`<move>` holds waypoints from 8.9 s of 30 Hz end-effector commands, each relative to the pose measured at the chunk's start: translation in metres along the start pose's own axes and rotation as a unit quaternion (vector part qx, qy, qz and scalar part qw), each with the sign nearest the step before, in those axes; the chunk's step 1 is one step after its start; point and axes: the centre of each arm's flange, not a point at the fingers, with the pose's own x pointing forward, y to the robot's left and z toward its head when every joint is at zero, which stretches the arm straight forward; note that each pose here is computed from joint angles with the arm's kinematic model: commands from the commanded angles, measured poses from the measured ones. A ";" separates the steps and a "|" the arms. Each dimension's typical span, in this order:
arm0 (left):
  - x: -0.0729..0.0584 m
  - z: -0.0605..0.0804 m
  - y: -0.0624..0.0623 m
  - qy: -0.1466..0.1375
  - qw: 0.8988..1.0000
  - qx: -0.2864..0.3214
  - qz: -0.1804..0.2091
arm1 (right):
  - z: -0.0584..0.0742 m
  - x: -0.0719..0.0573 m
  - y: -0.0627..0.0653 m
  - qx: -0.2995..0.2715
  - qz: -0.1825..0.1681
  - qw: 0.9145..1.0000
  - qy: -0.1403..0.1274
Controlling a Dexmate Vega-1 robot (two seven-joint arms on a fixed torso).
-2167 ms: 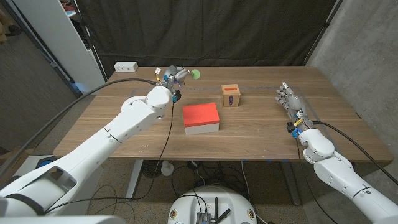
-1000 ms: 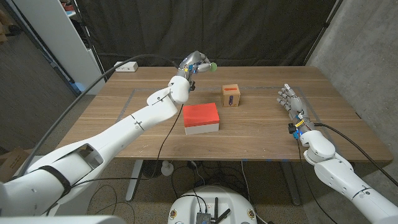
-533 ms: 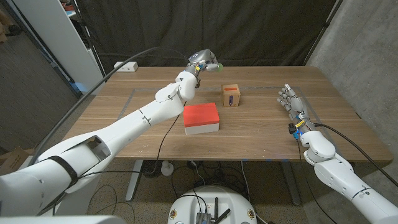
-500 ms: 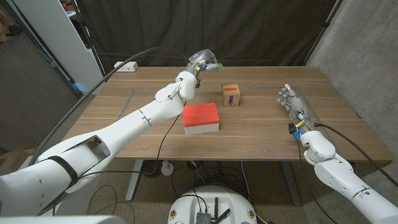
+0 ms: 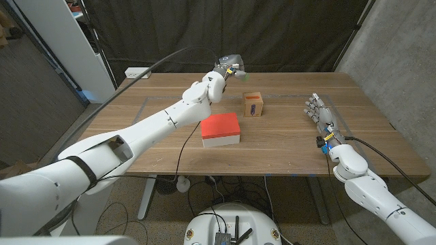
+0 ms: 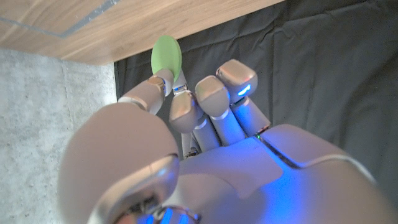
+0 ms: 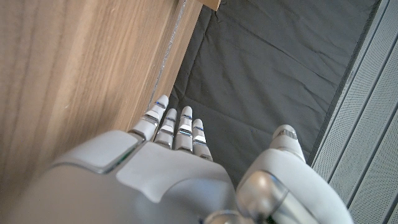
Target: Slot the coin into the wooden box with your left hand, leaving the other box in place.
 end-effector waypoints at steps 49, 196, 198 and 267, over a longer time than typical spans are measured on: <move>0.031 0.039 -0.040 -0.033 0.990 0.104 -0.093 | -0.003 -0.008 -0.001 0.003 -0.009 1.000 0.001; 0.039 0.031 -0.091 -0.015 0.986 0.090 -0.138 | -0.011 -0.002 -0.001 0.007 -0.006 1.000 0.011; 0.039 0.030 -0.090 -0.015 0.986 0.088 -0.139 | -0.010 -0.002 -0.001 0.009 -0.007 1.000 0.011; 0.039 0.029 -0.064 -0.029 0.988 0.090 -0.123 | -0.006 -0.005 0.004 0.004 -0.006 1.000 0.003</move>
